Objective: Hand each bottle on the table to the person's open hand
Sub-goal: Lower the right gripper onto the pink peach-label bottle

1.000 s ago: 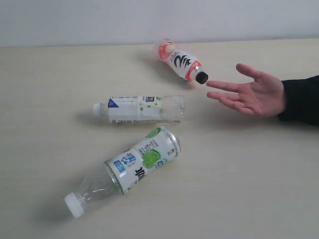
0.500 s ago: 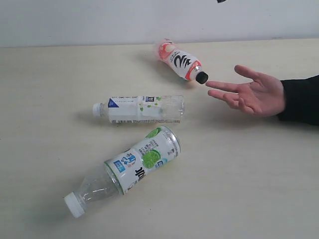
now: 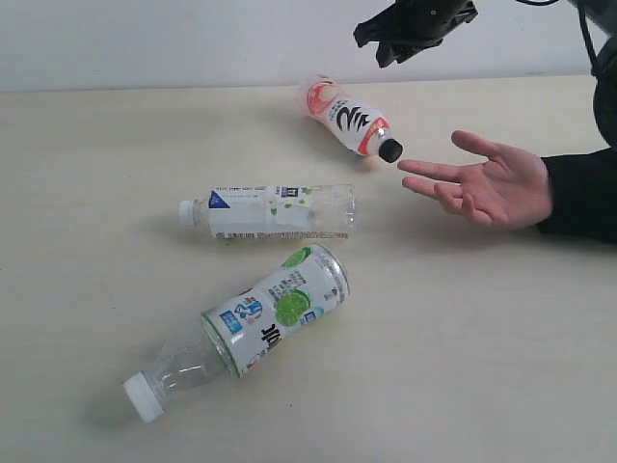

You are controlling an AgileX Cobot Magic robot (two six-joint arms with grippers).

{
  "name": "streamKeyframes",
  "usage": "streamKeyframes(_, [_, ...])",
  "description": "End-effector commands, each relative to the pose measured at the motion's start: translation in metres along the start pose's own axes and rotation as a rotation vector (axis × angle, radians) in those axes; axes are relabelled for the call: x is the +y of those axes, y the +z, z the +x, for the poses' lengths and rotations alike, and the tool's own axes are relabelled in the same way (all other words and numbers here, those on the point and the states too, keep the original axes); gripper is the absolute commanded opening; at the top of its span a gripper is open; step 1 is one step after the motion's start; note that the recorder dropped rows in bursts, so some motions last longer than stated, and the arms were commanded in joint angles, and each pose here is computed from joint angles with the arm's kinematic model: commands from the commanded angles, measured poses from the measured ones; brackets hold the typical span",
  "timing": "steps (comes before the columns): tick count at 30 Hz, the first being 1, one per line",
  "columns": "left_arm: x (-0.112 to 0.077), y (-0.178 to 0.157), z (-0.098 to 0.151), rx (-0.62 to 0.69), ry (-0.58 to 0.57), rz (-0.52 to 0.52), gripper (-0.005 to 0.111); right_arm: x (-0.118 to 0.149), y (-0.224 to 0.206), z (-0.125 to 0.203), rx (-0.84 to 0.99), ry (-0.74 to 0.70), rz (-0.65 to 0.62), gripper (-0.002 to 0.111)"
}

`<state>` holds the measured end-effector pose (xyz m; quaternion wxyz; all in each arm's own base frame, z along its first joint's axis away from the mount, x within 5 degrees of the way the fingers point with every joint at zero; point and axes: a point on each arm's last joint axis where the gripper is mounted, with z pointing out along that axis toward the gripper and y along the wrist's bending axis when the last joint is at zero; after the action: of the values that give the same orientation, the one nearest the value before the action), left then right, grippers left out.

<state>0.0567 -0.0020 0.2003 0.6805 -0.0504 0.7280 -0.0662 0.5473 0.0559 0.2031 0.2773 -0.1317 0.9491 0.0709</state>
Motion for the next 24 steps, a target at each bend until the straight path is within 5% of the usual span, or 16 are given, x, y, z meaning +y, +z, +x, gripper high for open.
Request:
streamKeyframes(1, [0.000,0.000,0.000,-0.006,-0.008,-0.001,0.000,0.005,-0.004,-0.010,-0.086,-0.045,-0.029,0.057])
streamKeyframes(4, [0.000,0.000,0.000,-0.006,-0.008,-0.001,0.000,0.010,-0.005,-0.010,-0.091,-0.005,-0.091,0.067])
streamKeyframes(10, [0.000,0.000,0.000,-0.006,-0.008,-0.001,0.000,0.014,-0.005,-0.008,-0.058,0.074,-0.134,0.066])
streamKeyframes(18, [0.000,0.000,0.000,-0.006,-0.008,-0.001,0.000,0.033,0.006,0.001,0.030,-0.152,-0.165,0.086])
streamKeyframes(24, [0.000,0.000,0.000,-0.006,-0.008,-0.001,0.000,0.048,0.024,0.006,0.064,-0.250,-0.076,0.088])
